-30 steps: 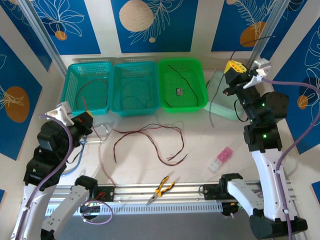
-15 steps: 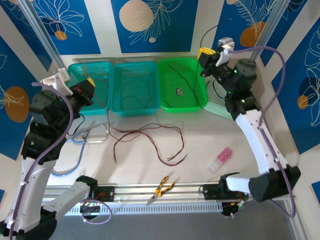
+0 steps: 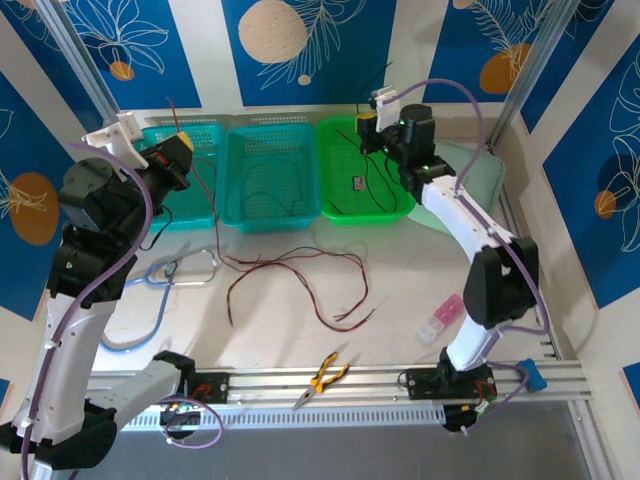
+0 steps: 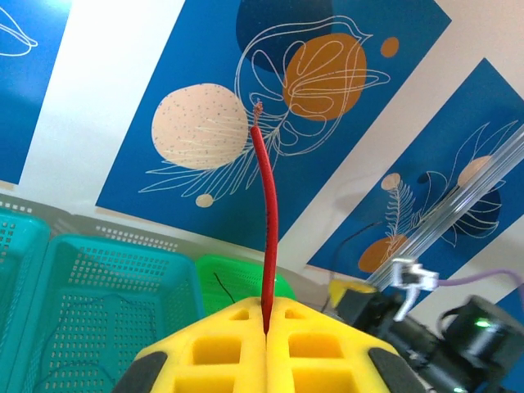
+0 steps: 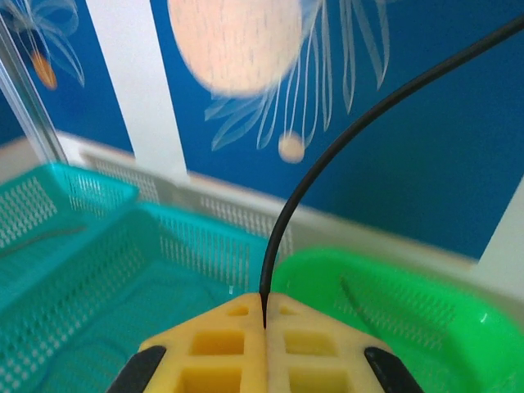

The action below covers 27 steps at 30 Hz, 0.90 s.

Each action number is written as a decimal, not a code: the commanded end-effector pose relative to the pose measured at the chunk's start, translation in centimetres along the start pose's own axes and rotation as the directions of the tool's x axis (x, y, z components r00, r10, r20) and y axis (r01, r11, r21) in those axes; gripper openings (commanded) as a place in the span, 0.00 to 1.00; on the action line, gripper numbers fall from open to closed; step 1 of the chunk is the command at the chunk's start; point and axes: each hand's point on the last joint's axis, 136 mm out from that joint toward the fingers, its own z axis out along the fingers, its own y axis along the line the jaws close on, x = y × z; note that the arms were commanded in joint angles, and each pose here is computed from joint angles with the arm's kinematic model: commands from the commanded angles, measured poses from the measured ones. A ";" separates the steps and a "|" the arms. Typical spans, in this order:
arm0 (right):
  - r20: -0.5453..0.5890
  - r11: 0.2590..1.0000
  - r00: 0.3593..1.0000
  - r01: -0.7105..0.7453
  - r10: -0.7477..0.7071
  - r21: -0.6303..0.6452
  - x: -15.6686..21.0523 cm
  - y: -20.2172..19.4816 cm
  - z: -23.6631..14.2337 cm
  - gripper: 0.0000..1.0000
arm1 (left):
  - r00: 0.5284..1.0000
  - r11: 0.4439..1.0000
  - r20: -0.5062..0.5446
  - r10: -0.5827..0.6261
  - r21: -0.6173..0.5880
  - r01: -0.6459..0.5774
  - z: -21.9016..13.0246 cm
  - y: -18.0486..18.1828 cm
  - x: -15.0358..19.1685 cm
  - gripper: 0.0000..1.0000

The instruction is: Untangle the cables

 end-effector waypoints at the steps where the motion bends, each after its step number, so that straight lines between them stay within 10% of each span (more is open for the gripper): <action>1: -0.165 0.999 0.985 -0.046 0.048 0.020 5.4 -0.6 1.7 0.00 | 0.998 0.999 0.052 0.033 0.037 -0.035 -1.2 -1.1 -1.7 0.00; 14: -0.647 0.883 0.665 -0.470 0.372 0.025 17.7 2.0 3.7 0.00 | 0.998 0.998 0.044 0.036 0.041 -0.037 -1.1 -1.0 -1.4 0.00; 27: -0.725 0.835 0.499 -0.515 0.475 0.193 22.8 0.1 6.2 0.02 | 1.000 0.999 0.024 0.013 0.048 -0.014 -0.9 -0.9 -0.7 0.00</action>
